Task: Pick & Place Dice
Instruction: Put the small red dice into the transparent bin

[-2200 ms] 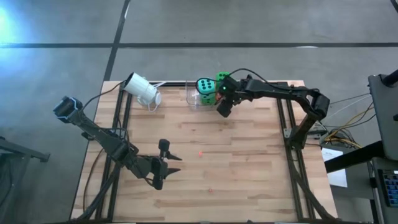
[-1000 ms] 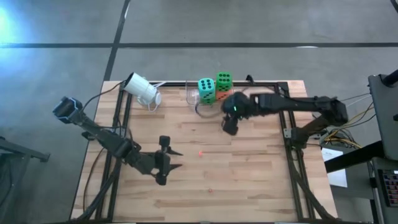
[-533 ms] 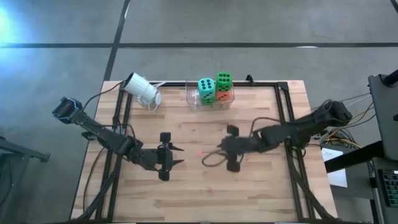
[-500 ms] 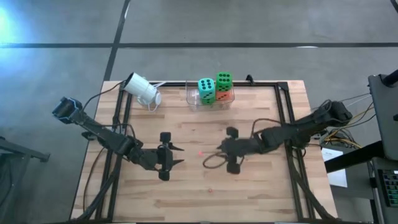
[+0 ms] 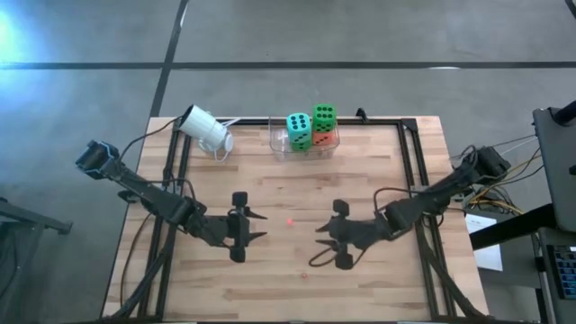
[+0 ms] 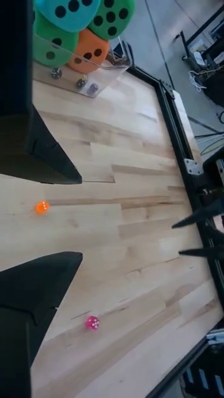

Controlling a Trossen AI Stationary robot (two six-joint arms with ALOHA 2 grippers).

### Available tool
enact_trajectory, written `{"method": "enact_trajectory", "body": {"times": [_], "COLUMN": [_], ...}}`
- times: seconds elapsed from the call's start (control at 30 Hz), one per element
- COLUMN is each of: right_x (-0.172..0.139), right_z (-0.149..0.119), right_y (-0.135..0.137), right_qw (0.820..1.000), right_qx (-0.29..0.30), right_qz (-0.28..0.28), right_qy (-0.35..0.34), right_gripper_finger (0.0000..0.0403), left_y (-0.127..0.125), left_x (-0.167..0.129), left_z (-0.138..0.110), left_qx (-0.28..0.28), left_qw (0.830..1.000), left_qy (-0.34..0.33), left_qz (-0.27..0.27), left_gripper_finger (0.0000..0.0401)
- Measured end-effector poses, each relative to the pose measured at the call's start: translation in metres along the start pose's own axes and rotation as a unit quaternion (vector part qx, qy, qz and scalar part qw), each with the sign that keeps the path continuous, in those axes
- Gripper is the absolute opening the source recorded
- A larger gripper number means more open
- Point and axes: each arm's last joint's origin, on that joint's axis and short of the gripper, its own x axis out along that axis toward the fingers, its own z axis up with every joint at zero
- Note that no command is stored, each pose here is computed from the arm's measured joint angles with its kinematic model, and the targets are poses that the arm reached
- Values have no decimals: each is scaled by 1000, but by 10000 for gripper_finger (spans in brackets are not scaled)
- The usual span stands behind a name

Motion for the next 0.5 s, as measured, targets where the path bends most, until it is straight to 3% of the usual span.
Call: {"method": "enact_trajectory", "body": {"times": [0.27, 0.5], "right_x": [3, 47], "right_z": [-6, -30], "right_y": [7, 23], "right_qw": [1000, 996], "right_qx": [-9, -41], "right_qz": [-7, 4], "right_qy": [2, 73], "right_gripper_finger": [126, 127], "left_y": [0, 0], "left_x": [0, 0], "left_z": [1, 1], "left_qx": [-1, 1], "left_qw": [1000, 1000], "left_qy": [-5, -4], "left_qz": [0, 0], "left_gripper_finger": [192, 191]}}
